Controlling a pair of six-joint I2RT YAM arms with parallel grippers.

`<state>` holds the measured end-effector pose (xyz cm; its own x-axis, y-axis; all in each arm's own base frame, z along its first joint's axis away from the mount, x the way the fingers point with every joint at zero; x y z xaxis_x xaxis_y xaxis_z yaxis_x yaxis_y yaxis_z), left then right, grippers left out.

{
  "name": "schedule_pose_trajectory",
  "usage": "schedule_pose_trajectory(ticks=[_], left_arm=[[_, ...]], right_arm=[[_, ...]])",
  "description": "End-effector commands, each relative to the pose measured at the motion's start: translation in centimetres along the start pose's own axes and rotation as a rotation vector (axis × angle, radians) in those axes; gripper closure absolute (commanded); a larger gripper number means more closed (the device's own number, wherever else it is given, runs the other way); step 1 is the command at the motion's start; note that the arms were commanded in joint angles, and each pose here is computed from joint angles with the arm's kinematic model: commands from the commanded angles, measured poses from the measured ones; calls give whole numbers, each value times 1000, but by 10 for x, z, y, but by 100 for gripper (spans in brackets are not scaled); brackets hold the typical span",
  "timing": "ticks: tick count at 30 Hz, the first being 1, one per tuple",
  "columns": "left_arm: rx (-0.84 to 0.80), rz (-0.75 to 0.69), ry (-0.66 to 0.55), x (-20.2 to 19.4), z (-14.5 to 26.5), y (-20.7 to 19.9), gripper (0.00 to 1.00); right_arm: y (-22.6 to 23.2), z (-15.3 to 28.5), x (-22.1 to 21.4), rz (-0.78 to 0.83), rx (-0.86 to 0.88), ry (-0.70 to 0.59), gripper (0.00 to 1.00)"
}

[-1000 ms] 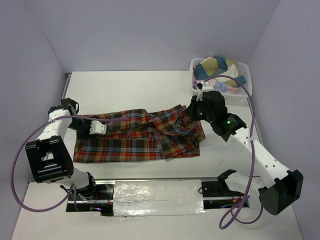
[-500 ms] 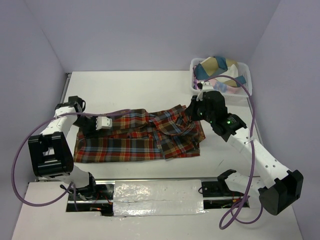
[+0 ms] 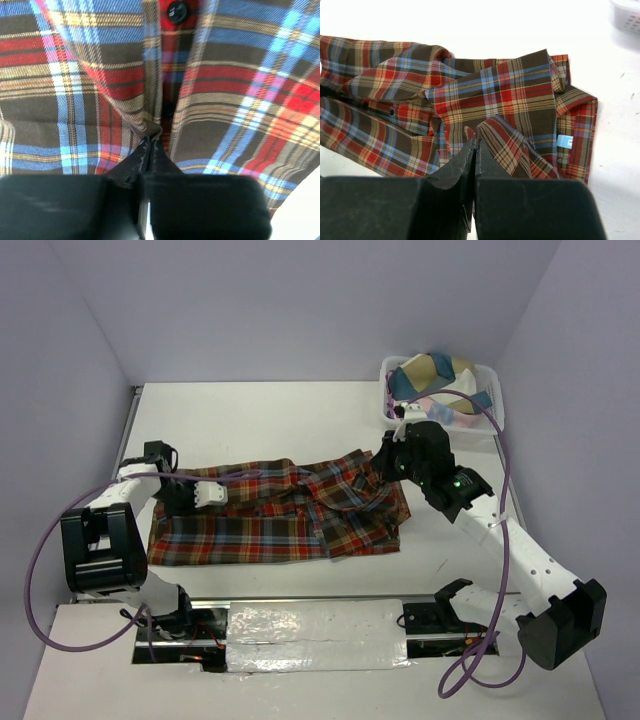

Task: Fold and stack the long sleeve shirts
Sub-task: Fold the shirt

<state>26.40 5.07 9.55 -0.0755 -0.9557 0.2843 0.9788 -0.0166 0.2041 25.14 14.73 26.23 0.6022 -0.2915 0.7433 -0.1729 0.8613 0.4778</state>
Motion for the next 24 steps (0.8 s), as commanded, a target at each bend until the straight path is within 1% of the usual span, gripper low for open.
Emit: schedule_pose_trajectory(ticks=[1,2,5,8,9,11,13,14,16,18,19,20,22,23,24], left_arm=[[51,0,55,-4,7,7,98],[60,5,55,-4,9,9,100],[98,14,52,-3,14,20,100],[212,38,75,-5,25,45,100],[280,35,89,-7,31,59,100],[364,57,93,-8,43,82,100],[440,74,80,-6,53,105,100],[464,79,76,-6,58,113,100],[503,89,66,-5,62,127,100],[568,89,73,-4,76,144,100],[585,102,74,-5,78,151,100],[640,94,79,-3,90,164,100],[700,121,71,-2,105,183,100],[722,127,65,-1,111,190,100],[733,136,59,-1,114,194,100]], right_arm=[[8,6,20,32,3,-64,100],[8,6,21,37,-1,-69,100],[9,8,31,52,-10,-96,100],[5,3,55,27,-24,-126,100],[3,6,75,7,-27,-165,100],[2,-1,90,3,-27,-174,100],[10,2,117,27,-12,-241,100],[12,-5,122,38,-13,-242,100],[21,-4,144,60,-4,-291,100],[27,-10,165,87,-6,-320,100],[25,-11,173,91,-33,-336,100],[27,-14,191,97,-41,-365,100],[24,-16,209,91,-74,-383,100],[27,-16,233,86,-83,-423,100],[28,-15,239,84,-100,-416,100]])
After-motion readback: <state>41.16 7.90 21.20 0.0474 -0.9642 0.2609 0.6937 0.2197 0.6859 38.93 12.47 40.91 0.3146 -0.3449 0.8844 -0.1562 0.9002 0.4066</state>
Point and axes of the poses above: each gripper's point midway between its finger pads, its own z axis back along the fingers, its own y axis along the line the jaws close on, x = y × z, the point moved 6 cm from there along z, back along the fingers, and after that the axes turned 13 degrees about -z, right-handed, at the moved point
